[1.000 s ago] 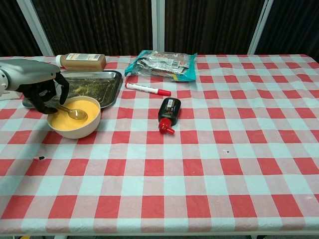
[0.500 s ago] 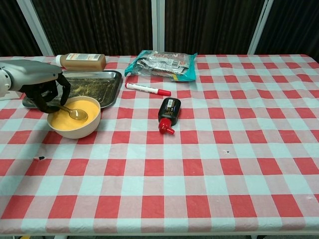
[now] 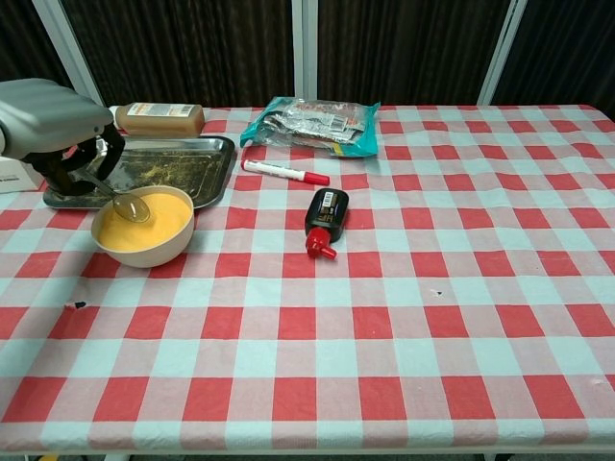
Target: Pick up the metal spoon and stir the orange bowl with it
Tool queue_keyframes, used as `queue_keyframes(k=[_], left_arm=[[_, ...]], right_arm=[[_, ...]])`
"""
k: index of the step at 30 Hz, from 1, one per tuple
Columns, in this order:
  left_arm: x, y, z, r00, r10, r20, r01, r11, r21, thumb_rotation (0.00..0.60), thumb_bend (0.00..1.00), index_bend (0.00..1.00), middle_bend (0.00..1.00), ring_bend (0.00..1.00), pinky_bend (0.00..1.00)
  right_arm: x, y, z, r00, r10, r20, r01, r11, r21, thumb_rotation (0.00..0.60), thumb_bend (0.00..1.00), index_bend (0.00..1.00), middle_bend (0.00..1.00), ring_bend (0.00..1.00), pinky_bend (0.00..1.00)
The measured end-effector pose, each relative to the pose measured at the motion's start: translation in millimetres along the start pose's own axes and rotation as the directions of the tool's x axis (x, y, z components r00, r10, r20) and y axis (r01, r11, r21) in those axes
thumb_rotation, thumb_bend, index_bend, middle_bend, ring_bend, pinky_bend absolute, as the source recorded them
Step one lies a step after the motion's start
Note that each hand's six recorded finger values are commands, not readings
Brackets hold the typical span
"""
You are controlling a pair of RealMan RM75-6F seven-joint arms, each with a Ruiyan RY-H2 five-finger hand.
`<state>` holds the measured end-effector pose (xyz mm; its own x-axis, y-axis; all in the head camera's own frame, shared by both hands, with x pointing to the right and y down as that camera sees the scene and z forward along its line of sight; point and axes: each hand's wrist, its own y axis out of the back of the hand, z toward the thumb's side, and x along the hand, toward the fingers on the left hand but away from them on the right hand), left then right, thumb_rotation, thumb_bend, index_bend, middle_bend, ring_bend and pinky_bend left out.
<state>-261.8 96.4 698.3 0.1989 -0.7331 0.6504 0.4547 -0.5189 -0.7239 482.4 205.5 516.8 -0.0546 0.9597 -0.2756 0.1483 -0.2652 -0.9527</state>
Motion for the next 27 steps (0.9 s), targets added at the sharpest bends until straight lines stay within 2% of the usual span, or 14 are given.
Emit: queue_keyframes(k=[5,9,17,27], left_arm=[[-1,6,5,1.000,0.023,-0.019,-0.020,0.985,0.169,0.600,0.43,0.64,0.91,0.93,1.00],[0,9,10,0.998,0.033,-0.053,-0.018,0.966,0.258,0.600,0.43,0.64,0.91,0.93,1.00],[4,10,21,0.991,0.078,-0.111,-0.037,0.941,0.338,0.600,0.43,0.65,0.91,0.94,1.00],[2,-1,40,0.992,0.088,-0.095,-0.045,0.923,0.383,0.600,0.43,0.66,0.91,0.94,1.00]], right_arm=[[2,1,-3,1.000,0.000,0.008,0.000,1.000,-0.001,0.600,0.18,0.07,0.24,0.06,0.19],[2,0,-4,1.000,0.002,0.013,-0.002,1.000,-0.003,0.600,0.17,0.07,0.24,0.06,0.19],[1,-1,-5,1.000,0.005,0.016,-0.005,1.000,-0.004,0.600,0.17,0.07,0.24,0.06,0.19],[1,-2,-5,1.000,0.009,0.014,-0.009,1.000,-0.002,0.600,0.17,0.07,0.24,0.06,0.19]])
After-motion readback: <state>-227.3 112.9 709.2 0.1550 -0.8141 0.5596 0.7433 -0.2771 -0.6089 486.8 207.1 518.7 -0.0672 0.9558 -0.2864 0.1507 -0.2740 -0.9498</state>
